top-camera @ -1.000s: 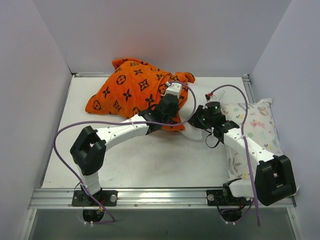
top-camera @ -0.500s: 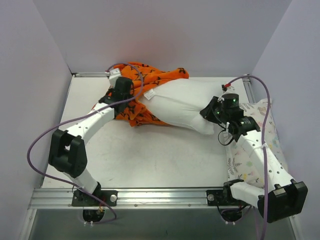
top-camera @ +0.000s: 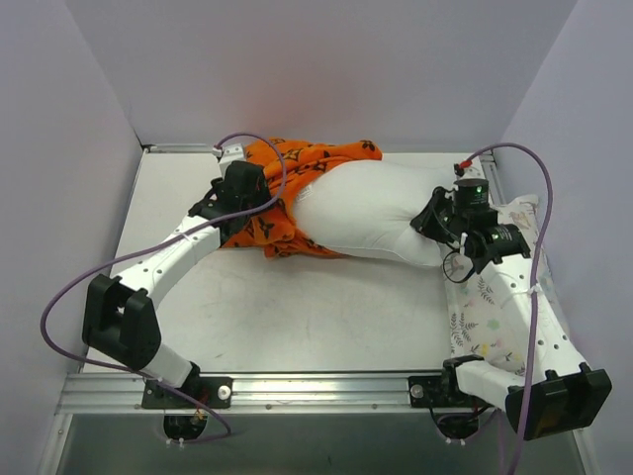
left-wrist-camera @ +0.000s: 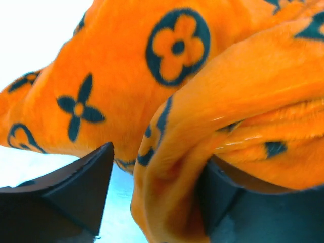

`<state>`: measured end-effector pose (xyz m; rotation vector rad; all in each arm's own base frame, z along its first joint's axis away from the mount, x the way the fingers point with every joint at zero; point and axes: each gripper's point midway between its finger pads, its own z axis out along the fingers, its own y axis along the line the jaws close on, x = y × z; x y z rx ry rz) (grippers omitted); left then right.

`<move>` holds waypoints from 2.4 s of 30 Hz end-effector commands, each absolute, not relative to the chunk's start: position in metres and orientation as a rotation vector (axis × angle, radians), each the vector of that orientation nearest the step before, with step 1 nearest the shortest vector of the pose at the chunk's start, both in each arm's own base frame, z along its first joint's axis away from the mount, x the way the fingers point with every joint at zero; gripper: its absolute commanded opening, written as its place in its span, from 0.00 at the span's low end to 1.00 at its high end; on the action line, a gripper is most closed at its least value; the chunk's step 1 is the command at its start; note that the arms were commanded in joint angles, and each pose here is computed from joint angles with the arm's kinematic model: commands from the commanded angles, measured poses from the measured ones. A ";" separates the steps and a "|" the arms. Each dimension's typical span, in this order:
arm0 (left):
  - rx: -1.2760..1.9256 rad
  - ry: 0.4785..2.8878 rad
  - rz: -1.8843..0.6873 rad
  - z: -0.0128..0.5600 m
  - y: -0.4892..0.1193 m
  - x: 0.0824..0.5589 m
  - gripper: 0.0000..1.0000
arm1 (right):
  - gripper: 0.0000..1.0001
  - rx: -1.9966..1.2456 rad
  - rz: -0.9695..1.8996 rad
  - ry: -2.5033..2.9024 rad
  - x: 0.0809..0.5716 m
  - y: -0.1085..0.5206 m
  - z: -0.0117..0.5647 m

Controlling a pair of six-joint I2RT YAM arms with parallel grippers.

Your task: Remove the pillowcase from the pillow

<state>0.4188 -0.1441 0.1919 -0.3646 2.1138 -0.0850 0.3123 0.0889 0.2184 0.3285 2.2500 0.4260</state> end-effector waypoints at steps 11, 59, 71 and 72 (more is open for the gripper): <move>-0.317 2.003 -0.276 0.216 -0.175 0.332 0.98 | 0.00 0.262 0.445 2.088 0.324 0.090 0.291; 0.043 1.542 -0.120 0.425 -0.191 0.277 0.00 | 0.00 -0.034 0.830 2.003 0.244 0.165 0.354; 0.272 2.055 -0.356 0.296 -0.287 0.378 0.00 | 0.03 0.221 0.796 2.217 0.297 0.149 0.257; 0.271 2.099 -0.371 0.277 -0.290 0.383 0.00 | 0.07 0.248 0.781 2.247 0.303 0.147 0.243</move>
